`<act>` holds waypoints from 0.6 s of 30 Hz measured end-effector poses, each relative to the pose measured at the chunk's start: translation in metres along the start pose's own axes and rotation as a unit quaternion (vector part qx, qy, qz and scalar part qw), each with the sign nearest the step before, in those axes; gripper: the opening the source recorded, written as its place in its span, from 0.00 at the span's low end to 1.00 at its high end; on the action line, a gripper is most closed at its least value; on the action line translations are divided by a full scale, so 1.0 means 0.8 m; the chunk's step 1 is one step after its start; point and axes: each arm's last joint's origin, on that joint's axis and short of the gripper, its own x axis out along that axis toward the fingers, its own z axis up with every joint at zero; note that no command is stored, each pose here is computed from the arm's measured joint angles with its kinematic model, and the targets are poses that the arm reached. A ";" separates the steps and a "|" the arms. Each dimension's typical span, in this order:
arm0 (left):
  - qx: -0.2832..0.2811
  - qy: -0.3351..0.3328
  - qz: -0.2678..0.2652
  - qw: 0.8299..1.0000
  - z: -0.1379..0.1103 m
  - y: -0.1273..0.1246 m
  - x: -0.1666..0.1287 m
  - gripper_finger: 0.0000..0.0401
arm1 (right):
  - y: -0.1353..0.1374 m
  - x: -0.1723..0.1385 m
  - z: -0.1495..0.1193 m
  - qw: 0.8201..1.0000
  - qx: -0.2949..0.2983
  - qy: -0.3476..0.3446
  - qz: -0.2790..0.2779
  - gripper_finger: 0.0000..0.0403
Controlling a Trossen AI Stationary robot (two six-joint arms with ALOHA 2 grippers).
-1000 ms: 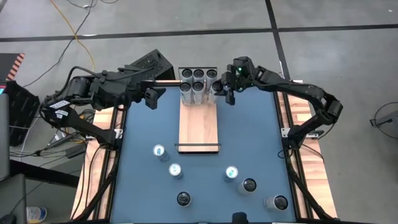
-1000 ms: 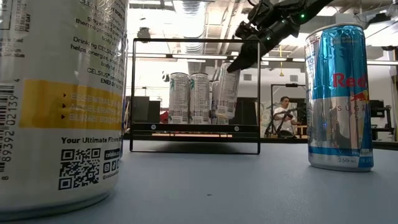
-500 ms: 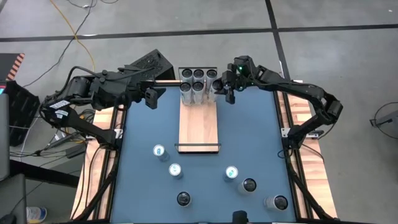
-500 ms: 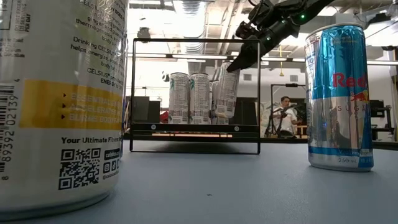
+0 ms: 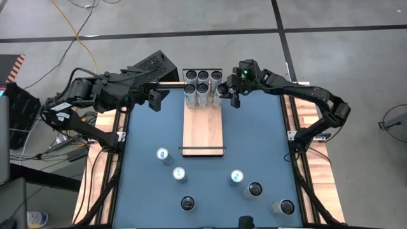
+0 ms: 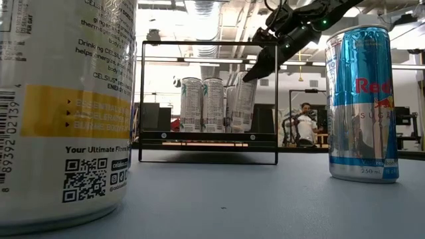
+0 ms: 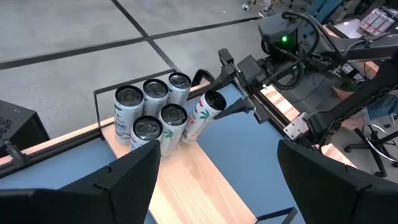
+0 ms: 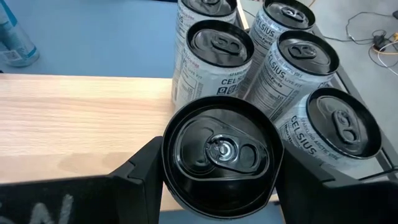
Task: Place canned beverage on shelf
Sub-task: Put the white-pink black soda can on the shelf
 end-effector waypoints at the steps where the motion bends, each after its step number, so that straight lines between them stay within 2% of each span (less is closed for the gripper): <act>1: 0.000 0.000 0.000 1.000 0.000 0.000 0.000 0.77 | 0.000 0.000 0.000 1.000 0.000 -0.001 0.000 0.56; 18: 0.000 -0.001 0.001 1.000 0.000 0.000 0.000 0.77 | -0.001 0.000 0.007 1.000 -0.003 -0.024 -0.009 0.56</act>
